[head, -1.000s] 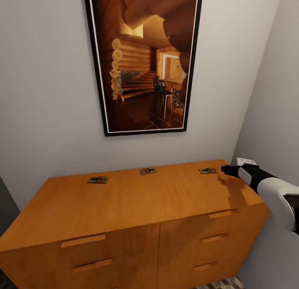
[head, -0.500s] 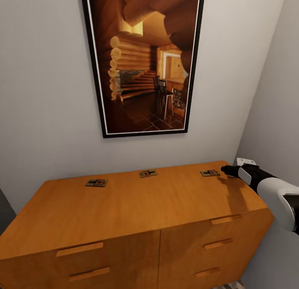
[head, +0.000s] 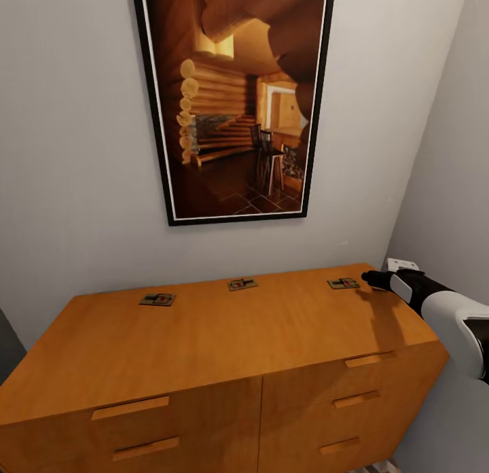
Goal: Take the four mousetraps from the cabinet in the bathroom and place them on the bathroom floor. Make sure all four end up on the same floor surface, and ensure that at least two of them are either under or directly next to the same bathroom sink.
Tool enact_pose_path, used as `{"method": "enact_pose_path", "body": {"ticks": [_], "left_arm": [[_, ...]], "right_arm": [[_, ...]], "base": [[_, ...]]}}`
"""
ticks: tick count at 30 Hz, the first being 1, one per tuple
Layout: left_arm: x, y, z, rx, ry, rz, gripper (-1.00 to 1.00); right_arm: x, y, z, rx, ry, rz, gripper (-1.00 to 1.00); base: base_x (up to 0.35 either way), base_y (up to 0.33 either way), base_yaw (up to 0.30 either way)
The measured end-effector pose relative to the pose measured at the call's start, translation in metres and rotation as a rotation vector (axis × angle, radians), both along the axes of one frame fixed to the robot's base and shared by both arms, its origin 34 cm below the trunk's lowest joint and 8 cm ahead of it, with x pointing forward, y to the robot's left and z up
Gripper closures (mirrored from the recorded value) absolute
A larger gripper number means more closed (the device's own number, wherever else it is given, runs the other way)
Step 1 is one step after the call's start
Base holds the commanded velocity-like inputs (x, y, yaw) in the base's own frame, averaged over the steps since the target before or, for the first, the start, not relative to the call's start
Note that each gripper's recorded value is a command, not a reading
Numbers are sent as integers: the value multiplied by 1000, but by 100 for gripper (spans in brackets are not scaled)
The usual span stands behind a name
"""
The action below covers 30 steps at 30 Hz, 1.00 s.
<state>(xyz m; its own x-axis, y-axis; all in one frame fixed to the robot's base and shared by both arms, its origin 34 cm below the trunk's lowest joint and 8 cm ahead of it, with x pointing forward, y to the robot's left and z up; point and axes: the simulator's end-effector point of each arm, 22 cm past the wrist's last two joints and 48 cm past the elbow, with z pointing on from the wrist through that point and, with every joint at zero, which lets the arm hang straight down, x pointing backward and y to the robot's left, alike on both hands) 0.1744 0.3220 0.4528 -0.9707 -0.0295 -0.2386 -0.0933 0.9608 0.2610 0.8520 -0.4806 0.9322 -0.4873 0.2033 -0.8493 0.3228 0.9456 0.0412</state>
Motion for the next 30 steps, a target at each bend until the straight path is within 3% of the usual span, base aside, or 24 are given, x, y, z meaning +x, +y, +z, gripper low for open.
{"method": "enact_pose_path", "body": {"ticks": [30], "left_arm": [[0, 0, 0, 0, 0, 0, -100]], "right_arm": [[-2, -5, 0, -5, 1, -5, -100]], "base": [[0, 0, 0]]}}
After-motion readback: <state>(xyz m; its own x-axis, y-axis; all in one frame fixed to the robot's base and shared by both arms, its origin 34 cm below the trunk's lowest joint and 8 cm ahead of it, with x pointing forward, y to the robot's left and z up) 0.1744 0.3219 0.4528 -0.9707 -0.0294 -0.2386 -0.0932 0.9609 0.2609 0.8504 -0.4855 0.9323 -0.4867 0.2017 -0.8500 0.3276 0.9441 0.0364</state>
